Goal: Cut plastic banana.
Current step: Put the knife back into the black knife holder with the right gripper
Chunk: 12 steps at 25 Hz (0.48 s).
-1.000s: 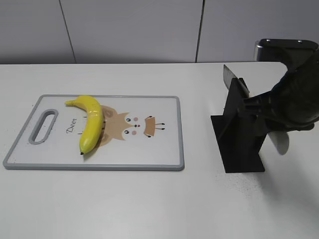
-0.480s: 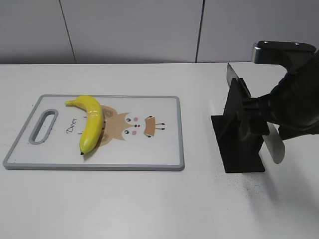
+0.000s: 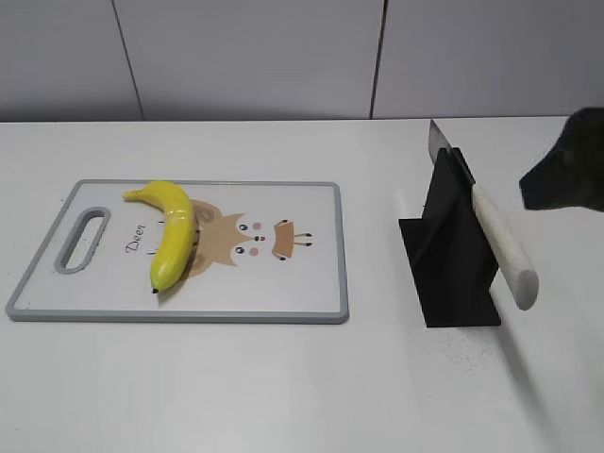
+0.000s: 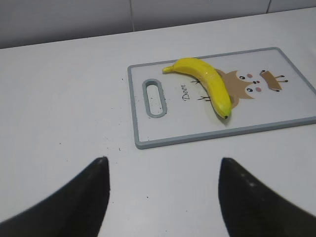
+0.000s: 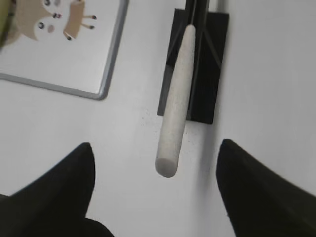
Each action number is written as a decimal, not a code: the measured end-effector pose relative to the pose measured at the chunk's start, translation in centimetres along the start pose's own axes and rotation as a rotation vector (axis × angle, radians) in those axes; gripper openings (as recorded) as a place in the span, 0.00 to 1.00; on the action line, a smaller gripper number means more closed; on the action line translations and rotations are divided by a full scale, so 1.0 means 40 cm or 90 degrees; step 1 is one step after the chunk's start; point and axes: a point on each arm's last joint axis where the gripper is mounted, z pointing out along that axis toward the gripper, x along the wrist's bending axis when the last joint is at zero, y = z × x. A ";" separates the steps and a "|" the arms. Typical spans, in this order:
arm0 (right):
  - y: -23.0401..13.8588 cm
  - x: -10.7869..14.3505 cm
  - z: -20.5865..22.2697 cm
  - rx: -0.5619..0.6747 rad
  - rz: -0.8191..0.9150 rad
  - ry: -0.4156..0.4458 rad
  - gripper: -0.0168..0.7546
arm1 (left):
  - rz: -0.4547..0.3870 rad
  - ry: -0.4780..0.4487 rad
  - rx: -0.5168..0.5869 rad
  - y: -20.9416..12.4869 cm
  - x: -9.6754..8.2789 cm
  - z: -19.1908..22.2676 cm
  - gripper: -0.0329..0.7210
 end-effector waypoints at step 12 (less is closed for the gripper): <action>-0.083 -0.022 -0.242 -0.203 -0.133 0.043 0.79 | 0.001 0.000 0.000 0.000 0.000 0.000 0.78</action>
